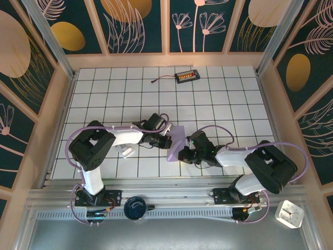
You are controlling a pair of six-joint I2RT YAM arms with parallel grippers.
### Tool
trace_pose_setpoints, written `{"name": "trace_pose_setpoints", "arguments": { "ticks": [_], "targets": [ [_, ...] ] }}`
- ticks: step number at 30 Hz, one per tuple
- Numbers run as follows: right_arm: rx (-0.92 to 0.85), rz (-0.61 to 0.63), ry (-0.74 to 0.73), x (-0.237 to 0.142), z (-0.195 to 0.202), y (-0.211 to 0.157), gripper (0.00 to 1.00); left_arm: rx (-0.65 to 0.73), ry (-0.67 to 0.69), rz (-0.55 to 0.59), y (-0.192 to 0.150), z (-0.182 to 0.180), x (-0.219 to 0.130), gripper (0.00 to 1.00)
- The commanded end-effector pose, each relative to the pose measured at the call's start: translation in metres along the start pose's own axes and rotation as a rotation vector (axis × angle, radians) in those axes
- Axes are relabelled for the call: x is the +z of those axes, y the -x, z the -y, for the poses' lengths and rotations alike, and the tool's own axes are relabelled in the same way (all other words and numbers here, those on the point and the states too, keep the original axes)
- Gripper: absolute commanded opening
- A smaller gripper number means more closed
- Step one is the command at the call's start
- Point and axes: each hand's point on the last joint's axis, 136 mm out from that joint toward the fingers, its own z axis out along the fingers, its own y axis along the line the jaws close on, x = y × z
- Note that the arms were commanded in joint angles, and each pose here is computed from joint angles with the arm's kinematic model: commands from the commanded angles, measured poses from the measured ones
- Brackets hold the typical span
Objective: Fold a paper plane with a square sheet of paper (pick it up from the middle)
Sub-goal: Fold the triangle a second time at the center of the table.
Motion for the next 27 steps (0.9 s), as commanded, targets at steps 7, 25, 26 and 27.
{"name": "trace_pose_setpoints", "arguments": {
  "ticks": [7,25,26,27],
  "targets": [
    [0.028,-0.034,-0.147,0.003,0.037,-0.011,0.00,-0.033,0.117,-0.085,-0.023,-0.032,0.012,0.00],
    [0.028,-0.039,-0.154,0.004,0.039,-0.012,0.00,-0.032,0.077,-0.074,-0.018,-0.023,0.011,0.00],
    [0.027,-0.040,-0.154,0.004,0.039,-0.013,0.00,-0.032,0.074,-0.072,-0.017,-0.023,0.011,0.00],
    [0.028,-0.040,-0.154,0.004,0.039,-0.013,0.00,-0.031,0.073,-0.072,-0.018,-0.022,0.011,0.00]
  ]
}}
